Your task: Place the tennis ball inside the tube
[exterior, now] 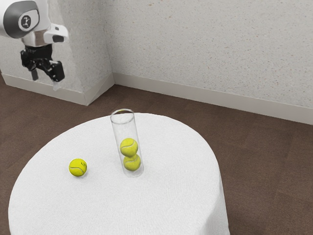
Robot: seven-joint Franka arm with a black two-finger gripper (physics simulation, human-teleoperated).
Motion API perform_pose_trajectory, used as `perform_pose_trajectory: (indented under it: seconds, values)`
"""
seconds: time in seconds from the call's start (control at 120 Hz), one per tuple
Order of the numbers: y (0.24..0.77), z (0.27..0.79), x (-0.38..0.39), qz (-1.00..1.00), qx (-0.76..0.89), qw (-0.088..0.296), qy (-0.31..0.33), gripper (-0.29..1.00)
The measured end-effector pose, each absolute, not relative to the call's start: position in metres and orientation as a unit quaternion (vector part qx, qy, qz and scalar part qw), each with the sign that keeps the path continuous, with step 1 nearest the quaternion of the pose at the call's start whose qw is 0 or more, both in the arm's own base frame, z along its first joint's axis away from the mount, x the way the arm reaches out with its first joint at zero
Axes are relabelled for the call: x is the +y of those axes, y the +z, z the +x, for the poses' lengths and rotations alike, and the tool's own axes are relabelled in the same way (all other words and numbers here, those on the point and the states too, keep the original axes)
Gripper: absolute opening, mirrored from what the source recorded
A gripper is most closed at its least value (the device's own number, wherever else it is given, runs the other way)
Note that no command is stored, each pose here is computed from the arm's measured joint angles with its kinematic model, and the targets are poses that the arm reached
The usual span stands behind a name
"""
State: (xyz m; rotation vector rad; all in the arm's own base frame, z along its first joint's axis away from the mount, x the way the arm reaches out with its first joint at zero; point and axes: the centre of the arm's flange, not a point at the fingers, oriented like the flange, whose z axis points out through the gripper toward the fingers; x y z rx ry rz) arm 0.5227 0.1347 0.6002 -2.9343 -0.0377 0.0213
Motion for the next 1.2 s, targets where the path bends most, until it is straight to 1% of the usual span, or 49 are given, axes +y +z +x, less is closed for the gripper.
perform_pose_trajectory:
  seconds: [0.058,0.142,0.192,0.242,0.358,0.442,0.525,0.592,0.642,0.717,0.775,0.925,1.05,1.2]
  values:
    - [0.600,0.527,0.120,-0.995,0.004,0.103,0.003,0.70]
    - [0.600,0.536,0.074,-0.992,0.051,0.116,-0.006,0.70]
    - [0.587,0.536,0.062,-0.991,0.068,0.117,-0.001,0.70]
    - [0.574,0.536,0.074,-0.991,0.064,0.119,0.002,0.70]
    - [0.532,0.532,0.131,-0.993,0.026,0.115,0.019,0.70]
    - [0.500,0.532,0.162,-0.996,-0.006,0.084,0.026,0.70]
    - [0.476,0.529,0.188,-0.998,-0.041,0.038,0.024,0.70]
    - [0.454,0.530,0.202,-0.998,-0.064,0.009,0.025,0.70]
    - [0.443,0.539,0.189,-0.998,-0.056,-0.008,0.023,0.70]
    - [0.415,0.564,0.137,-0.999,-0.017,-0.029,0.030,0.70]
    - [0.400,0.573,0.117,-0.998,-0.004,-0.045,0.032,0.70]
    - [0.382,0.576,0.115,-0.997,-0.007,-0.074,0.026,0.70]
    - [0.346,0.556,0.114,-0.993,-0.017,-0.104,0.052,0.70]
    - [0.328,0.531,0.118,-0.990,-0.026,-0.119,0.072,0.70]
